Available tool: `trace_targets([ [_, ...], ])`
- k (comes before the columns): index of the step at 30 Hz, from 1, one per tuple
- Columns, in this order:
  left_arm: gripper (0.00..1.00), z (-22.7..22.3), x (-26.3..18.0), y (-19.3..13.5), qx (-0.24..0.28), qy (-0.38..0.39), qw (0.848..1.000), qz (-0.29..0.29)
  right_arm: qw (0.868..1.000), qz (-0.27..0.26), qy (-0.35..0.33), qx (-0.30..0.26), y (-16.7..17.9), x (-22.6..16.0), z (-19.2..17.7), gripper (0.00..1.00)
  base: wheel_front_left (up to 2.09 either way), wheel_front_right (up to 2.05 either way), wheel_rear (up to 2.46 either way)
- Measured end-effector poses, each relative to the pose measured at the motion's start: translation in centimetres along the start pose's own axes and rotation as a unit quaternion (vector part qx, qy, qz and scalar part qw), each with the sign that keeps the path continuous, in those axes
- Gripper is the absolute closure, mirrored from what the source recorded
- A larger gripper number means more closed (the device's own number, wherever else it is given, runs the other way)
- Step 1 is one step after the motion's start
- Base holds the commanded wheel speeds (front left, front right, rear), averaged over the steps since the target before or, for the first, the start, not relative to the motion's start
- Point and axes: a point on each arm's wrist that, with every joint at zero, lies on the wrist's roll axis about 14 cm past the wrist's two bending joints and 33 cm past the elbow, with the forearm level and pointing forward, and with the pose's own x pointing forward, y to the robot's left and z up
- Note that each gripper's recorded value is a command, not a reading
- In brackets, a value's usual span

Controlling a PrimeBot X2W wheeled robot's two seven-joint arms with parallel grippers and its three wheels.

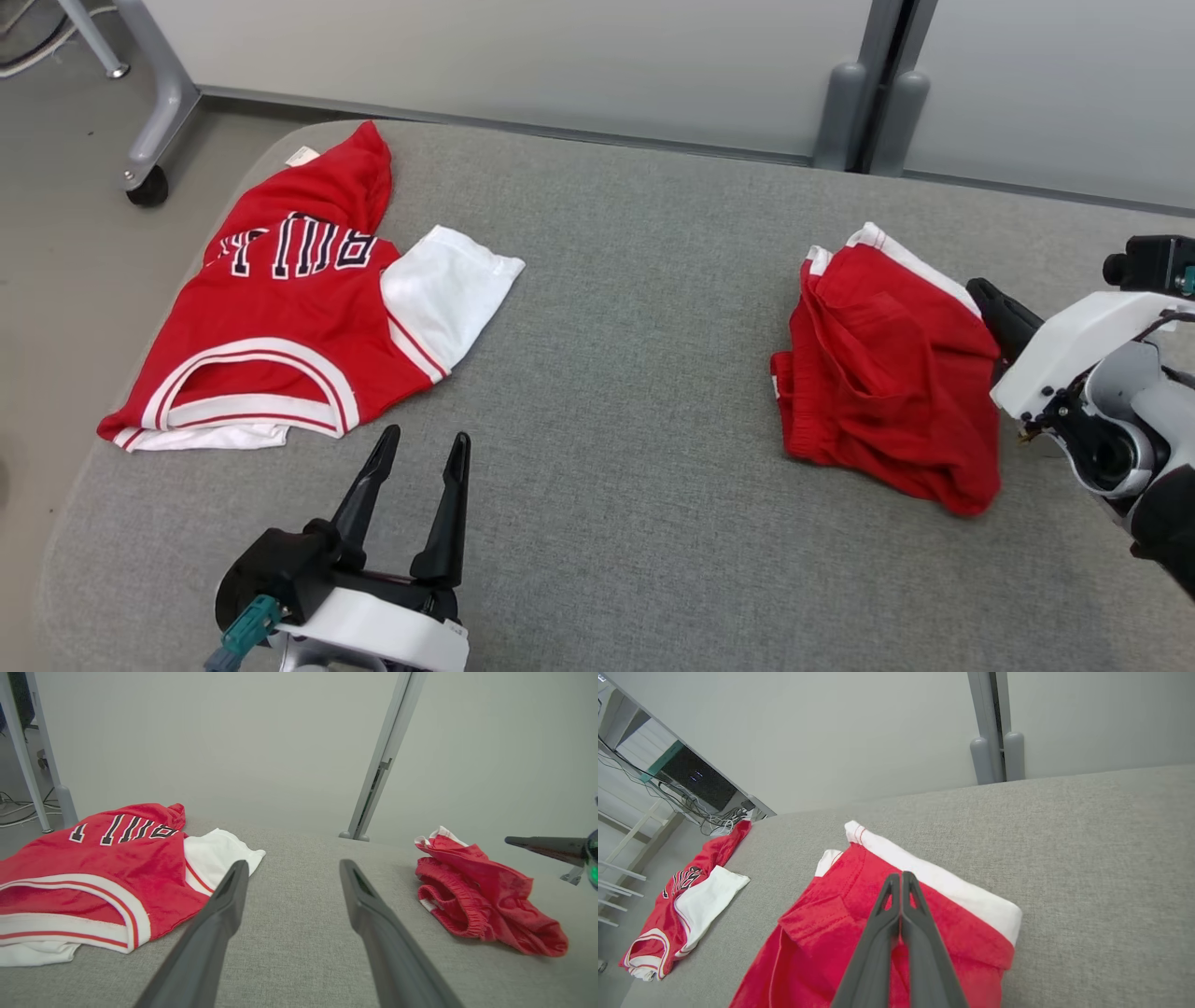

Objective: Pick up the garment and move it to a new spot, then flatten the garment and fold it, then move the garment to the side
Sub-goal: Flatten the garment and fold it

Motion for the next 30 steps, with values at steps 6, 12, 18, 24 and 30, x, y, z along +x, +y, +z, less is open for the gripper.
trace_targets([
  [6, 0.00, -0.3, 0.2, 0.9, 0.000, 0.007, 1.000, 0.015, 0.994, -0.011, 0.087, 0.065, -0.9, 1.8, -2.1, 1.00, 0.00, 0.00, 0.00],
  [12, 0.00, -0.5, -0.1, 1.8, -0.003, 0.011, 0.999, 0.030, 0.974, -0.029, 0.175, 0.143, -1.6, 2.4, -5.2, 1.00, 0.00, 0.00, 0.00],
  [18, 0.00, -0.1, -0.5, 2.3, -0.004, 0.005, 0.999, 0.042, 0.955, 0.012, 0.221, 0.197, 1.5, 2.3, -7.4, 1.00, 0.00, 0.00, 0.00],
  [24, 0.00, 0.2, -1.1, 2.0, -0.006, -0.002, 0.999, 0.038, 0.950, 0.040, 0.254, 0.178, 3.8, 0.0, -9.1, 1.00, 0.00, 0.00, 0.00],
  [30, 0.00, 0.3, -1.6, 1.3, -0.007, -0.006, 1.000, 0.026, 0.953, 0.089, 0.255, 0.134, 7.5, -2.3, -10.4, 1.00, 0.00, 0.00, 0.00],
])
